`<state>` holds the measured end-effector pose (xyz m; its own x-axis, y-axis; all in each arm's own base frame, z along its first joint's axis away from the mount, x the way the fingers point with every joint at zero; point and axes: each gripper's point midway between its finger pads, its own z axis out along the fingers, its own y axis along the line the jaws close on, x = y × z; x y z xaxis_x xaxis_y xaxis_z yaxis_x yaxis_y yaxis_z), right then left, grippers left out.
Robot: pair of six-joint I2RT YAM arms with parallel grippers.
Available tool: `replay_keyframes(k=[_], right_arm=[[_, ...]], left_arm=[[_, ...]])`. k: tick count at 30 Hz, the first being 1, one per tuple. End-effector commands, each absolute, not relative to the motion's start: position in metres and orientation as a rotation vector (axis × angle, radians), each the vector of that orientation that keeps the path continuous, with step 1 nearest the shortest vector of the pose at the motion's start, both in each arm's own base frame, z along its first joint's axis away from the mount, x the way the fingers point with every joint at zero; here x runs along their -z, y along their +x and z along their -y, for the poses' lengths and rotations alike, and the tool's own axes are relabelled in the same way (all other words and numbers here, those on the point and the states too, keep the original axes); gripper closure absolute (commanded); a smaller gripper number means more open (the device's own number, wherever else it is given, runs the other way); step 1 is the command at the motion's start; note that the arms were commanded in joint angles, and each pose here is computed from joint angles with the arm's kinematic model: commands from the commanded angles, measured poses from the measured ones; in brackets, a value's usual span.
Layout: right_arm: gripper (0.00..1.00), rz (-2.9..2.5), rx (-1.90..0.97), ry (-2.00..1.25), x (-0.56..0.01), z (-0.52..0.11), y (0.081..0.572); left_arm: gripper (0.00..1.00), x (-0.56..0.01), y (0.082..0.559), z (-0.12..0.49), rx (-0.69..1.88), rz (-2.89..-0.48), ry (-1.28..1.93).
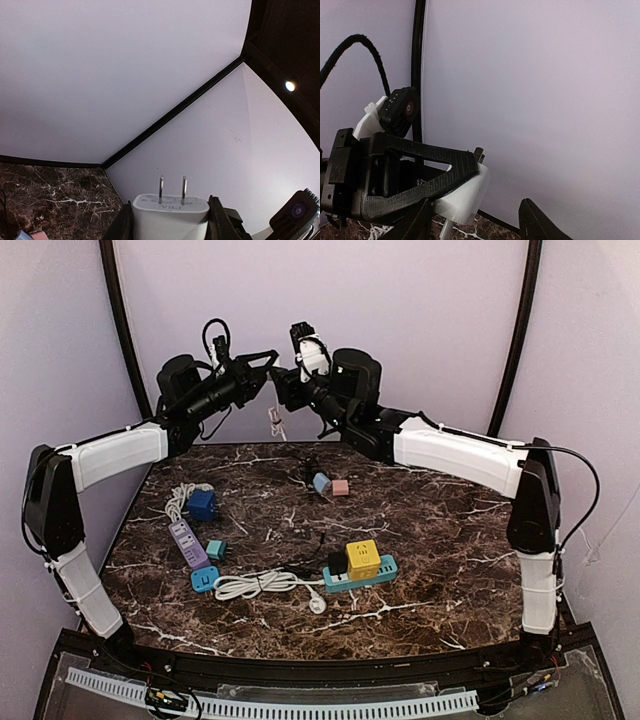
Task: Insert the plug
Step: Pick up the plug from the center of the board.
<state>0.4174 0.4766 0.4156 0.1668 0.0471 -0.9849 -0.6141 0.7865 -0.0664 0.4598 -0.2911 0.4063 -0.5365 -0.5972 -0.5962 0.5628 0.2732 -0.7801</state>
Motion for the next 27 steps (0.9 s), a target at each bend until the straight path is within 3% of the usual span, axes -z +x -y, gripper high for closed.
replay_keyframes(k=[1,15,23,27], right_arm=[[0.42,-1.337,-0.475,-0.558,-0.406,-0.488,0.419],[0.35,-1.36,-0.513,-0.559,-0.392,-0.494,0.419],[0.5,-1.351,-0.476,-0.465,-0.401,-0.488,0.432],[0.63,-1.334,-0.486,-0.454,-0.406,-0.486,0.43]], left_arm=[[0.99,-0.437,0.437,0.293,1.499,-1.467,0.041],[0.99,-0.434,0.435,0.298,1.483,-1.457,0.082],[0.99,-0.422,0.426,0.308,1.505,-1.497,0.1],[0.99,-0.407,0.424,0.313,1.506,-1.539,0.098]])
